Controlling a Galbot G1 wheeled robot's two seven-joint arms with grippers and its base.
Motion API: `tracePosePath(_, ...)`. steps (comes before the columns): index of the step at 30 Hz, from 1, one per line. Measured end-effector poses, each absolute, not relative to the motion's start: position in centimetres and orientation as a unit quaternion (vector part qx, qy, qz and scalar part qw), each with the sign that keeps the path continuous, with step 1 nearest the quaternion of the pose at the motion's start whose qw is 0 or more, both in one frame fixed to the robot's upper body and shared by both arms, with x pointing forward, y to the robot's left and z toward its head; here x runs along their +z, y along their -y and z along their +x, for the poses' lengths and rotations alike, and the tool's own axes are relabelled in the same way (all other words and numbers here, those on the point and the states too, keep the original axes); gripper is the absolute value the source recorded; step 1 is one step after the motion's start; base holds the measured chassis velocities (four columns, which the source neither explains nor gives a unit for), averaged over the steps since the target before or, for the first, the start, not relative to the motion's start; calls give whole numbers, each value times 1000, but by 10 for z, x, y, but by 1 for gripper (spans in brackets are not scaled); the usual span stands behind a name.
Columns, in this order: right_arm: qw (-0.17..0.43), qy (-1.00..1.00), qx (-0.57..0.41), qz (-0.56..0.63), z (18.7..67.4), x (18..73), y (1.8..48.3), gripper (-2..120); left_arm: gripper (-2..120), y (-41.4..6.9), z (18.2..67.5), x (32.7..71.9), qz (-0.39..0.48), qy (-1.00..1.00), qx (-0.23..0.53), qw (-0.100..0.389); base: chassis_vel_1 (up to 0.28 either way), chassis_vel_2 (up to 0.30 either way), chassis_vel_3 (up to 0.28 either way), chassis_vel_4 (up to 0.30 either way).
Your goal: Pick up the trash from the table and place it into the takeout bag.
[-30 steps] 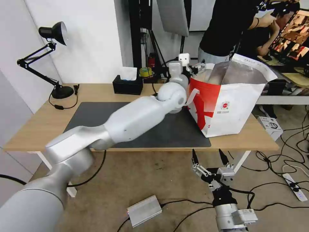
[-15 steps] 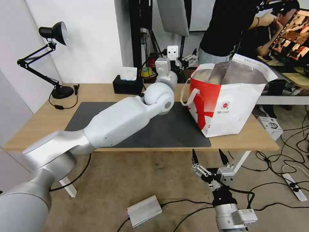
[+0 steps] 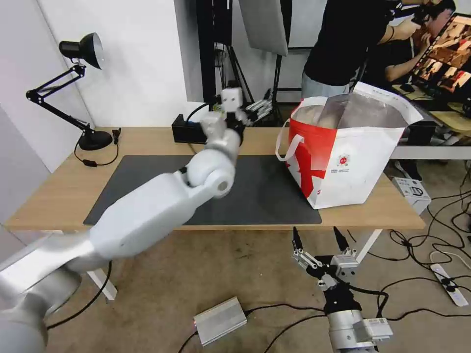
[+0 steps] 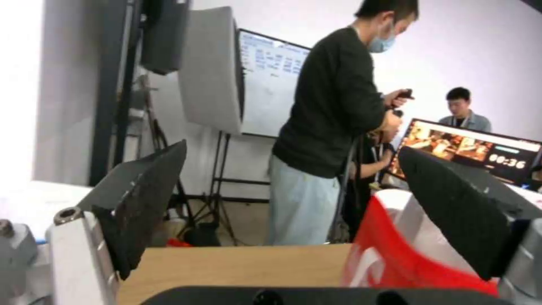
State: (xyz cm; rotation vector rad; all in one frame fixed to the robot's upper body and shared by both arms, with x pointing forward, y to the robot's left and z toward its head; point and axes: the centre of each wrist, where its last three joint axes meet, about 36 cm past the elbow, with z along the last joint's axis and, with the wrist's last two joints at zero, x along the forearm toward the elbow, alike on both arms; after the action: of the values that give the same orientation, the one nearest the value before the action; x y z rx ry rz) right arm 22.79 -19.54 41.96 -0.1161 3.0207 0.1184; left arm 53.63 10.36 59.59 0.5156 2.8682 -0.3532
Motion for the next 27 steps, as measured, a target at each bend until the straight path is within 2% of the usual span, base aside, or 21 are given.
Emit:
tracePosePath(18,58,-997,39,-38,228,420,195,100,100,-172,475,570,149,-975,-124,109,0,0,0,0)
tracePosePath(27,58,-997,39,-38,228,420,195,100,100,-202,427,549,127,-977,-133,108,0,0,0,0)
